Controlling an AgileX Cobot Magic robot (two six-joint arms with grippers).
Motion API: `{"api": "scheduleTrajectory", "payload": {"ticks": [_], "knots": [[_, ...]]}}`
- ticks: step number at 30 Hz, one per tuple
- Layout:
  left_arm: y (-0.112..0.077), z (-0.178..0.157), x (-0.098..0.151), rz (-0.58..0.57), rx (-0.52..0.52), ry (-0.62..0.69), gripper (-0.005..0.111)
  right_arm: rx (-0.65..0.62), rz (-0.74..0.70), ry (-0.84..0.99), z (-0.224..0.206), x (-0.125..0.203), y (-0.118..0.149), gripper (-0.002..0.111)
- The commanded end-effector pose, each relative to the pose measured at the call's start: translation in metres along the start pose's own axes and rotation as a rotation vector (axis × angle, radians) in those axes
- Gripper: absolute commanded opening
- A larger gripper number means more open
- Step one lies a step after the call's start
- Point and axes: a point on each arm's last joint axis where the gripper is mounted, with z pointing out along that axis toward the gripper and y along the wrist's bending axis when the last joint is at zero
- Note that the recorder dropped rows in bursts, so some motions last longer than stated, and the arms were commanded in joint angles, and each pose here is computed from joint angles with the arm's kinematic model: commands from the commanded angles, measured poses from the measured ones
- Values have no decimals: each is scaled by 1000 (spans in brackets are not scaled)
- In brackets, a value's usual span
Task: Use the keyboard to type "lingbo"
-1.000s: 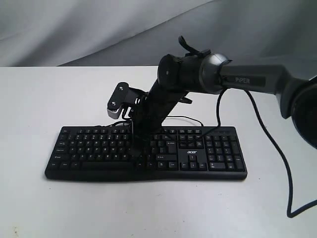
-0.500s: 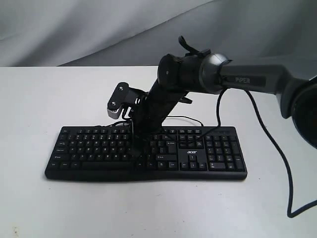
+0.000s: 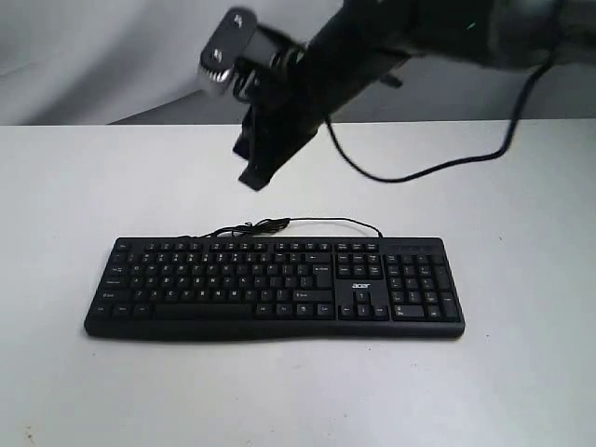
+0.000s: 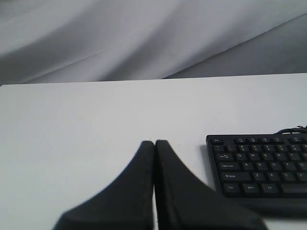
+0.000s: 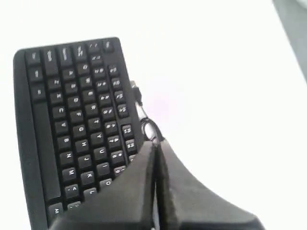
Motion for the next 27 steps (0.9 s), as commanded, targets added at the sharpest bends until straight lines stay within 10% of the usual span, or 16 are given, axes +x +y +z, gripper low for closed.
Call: {"api": "scheduleTrajectory", "payload": {"ticks": [1, 27], "knots": [[0, 0, 1, -12, 1, -3, 1, 136, -27, -136, -84, -16, 11, 0], [0, 0, 1, -12, 1, -3, 1, 680, 122, -916, -351, 55, 140, 0]]}}
